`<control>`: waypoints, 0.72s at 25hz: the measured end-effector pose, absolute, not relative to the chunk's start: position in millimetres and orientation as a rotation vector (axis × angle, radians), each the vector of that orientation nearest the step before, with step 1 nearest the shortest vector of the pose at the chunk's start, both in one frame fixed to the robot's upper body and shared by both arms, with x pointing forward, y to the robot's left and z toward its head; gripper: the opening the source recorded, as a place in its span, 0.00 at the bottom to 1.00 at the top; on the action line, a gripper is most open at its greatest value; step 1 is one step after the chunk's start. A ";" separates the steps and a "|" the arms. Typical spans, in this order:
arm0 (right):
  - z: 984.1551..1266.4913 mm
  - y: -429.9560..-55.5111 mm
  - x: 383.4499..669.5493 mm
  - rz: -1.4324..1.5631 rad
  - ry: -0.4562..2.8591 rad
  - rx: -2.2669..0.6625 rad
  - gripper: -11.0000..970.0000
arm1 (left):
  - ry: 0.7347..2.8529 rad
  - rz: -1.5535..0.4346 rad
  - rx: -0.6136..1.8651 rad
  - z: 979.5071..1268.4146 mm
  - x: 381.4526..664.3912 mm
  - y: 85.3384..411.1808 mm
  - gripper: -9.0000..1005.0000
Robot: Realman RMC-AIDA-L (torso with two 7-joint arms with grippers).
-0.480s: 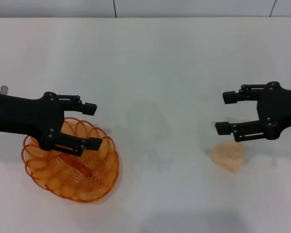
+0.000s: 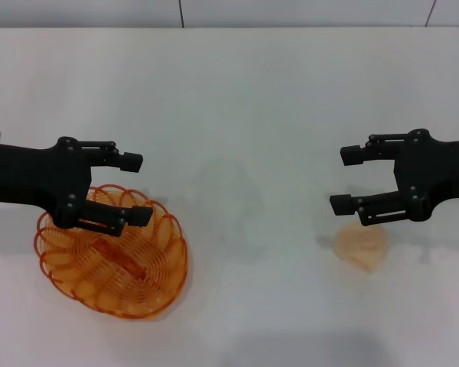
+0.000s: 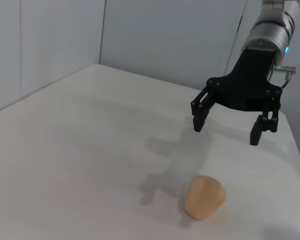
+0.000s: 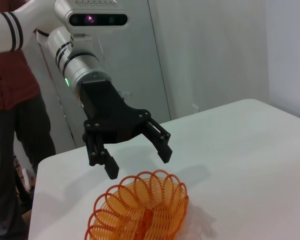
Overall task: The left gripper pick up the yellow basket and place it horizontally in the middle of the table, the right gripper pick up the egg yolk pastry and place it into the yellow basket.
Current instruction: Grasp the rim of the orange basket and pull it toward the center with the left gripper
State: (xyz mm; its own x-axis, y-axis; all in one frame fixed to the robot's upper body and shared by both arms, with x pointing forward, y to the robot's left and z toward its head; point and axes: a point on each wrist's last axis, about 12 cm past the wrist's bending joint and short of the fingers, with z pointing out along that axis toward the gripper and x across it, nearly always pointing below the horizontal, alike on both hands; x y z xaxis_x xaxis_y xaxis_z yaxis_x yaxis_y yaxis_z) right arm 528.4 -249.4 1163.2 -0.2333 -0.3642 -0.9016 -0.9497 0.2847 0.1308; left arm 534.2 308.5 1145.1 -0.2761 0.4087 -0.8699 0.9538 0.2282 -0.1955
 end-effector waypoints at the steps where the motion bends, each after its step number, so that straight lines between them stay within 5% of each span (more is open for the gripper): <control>1: 1163.1 -249.2 528.3 0.927 1.758 -1.197 0.82 | 1.809 -0.997 1.258 1145.0 534.1 308.8 0.88; 18: 1155.9 -254.5 528.8 0.941 1.785 -1.159 0.81 | 1.832 -0.980 1.249 1148.9 534.8 314.7 0.87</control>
